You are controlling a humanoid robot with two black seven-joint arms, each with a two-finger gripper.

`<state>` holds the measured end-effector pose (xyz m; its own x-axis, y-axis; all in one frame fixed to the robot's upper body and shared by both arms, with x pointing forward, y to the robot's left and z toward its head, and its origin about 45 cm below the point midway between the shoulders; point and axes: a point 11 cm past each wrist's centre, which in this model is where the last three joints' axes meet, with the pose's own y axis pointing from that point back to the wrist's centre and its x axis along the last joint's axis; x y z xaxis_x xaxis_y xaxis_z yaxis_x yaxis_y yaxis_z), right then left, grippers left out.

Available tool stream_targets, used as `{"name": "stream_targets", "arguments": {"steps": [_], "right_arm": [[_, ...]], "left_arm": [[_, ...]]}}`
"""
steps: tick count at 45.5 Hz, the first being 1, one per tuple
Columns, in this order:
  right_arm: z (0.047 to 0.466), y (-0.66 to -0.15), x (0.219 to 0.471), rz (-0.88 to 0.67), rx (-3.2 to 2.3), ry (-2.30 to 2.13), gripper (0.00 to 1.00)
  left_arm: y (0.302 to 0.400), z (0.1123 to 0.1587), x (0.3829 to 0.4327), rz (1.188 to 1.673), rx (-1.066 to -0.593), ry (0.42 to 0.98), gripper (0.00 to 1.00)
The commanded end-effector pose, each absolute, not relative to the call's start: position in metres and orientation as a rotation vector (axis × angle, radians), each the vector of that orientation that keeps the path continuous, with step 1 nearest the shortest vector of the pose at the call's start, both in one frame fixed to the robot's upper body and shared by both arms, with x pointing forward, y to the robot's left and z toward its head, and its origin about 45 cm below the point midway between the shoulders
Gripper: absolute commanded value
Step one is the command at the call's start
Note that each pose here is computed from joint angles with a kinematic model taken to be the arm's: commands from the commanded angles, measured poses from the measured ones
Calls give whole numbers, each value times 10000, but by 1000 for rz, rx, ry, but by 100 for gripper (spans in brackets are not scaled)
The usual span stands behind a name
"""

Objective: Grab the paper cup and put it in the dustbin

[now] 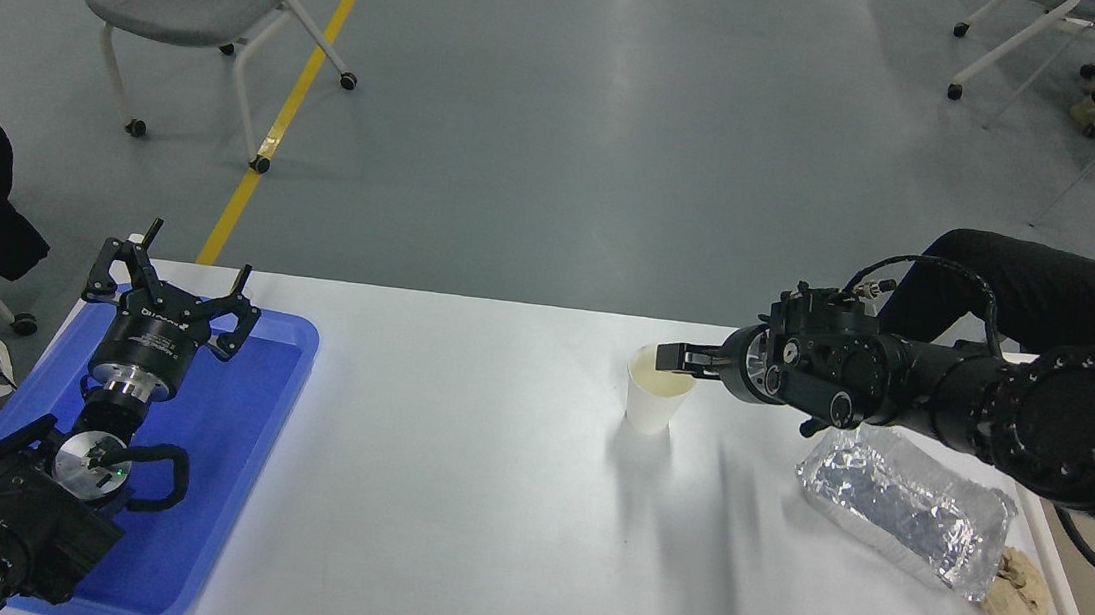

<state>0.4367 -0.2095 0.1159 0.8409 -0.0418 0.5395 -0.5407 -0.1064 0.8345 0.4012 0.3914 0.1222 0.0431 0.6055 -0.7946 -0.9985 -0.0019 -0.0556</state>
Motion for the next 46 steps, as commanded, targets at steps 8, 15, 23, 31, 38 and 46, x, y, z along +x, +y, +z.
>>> {"name": "stream_targets", "arguments": {"steps": [8, 15, 23, 31, 38, 46], "right_arm": [[984, -2139, 4291, 423, 1651, -500, 96], [979, -2106, 4280, 409, 1669, -511, 76], [958, -2053, 4248, 393, 1691, -508, 39], [967, -2037, 4252, 394, 1698, -510, 0], [993, -1998, 4263, 401, 1704, -505, 0], [1046, -1946, 4264, 408, 1714, -489, 0]], "left_arm": [[3912, 1224, 4013, 1424, -758, 675, 100], [3912, 1224, 4013, 1424, -758, 675, 100], [3919, 1220, 4010, 1427, -756, 674, 100], [3918, 1218, 4009, 1427, -755, 675, 100], [3912, 1224, 4013, 1424, -758, 675, 100], [3910, 1223, 4014, 1424, -757, 676, 100]]}}
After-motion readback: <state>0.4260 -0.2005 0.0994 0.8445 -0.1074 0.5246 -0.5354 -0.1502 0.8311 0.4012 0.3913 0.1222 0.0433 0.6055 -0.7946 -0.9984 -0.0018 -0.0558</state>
